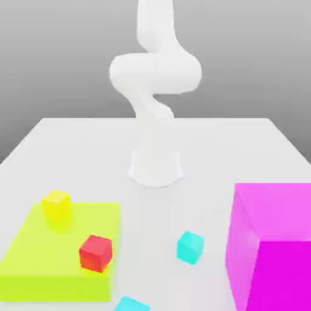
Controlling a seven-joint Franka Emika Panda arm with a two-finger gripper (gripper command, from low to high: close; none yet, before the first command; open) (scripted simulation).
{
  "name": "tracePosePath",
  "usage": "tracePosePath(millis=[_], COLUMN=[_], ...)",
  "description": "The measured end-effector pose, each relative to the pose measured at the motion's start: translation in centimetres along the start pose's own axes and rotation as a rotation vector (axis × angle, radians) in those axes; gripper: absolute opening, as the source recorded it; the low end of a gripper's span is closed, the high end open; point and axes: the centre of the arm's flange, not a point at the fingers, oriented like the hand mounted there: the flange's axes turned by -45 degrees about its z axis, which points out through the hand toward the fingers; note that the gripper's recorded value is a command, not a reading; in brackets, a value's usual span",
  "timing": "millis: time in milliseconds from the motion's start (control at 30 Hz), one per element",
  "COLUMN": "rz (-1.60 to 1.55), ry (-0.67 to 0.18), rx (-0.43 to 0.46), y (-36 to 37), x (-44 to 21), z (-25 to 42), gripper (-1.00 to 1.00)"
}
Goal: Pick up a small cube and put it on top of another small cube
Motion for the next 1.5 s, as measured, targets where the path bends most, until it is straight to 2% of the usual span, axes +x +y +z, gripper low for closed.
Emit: tracePosePath(millis=[167,333,467,633,867,900,1133,1367,1500], rz=[-0.223,-0.448,-0.640,-0.871,-0.912,-0.912,-0.912,-0.911,-0.824], ry=[-0.173,-0.335,-0.467,-0.619,-0.648,-0.648,-0.649,-0.649,-0.661], rx=[0.073,0.159,0.243,0.355,0.377,0.377,0.379,0.378,0.347], y=[-2.3,-5.1,-7.3,-9.0,-9.2,-9.3,-9.3,-9.1,-3.3], x=[-4.4,-11.8,-19.8,-30.5,-36.0,-36.6,-36.8,-33.1,-27.8], z=[12.6,22.6,28.8,33.0,37.6,38.2,38.3,34.1,33.9], gripper=[0.00,0.00,0.00,0.00,0.00,-1.00,-1.00,-1.00,-1.00])
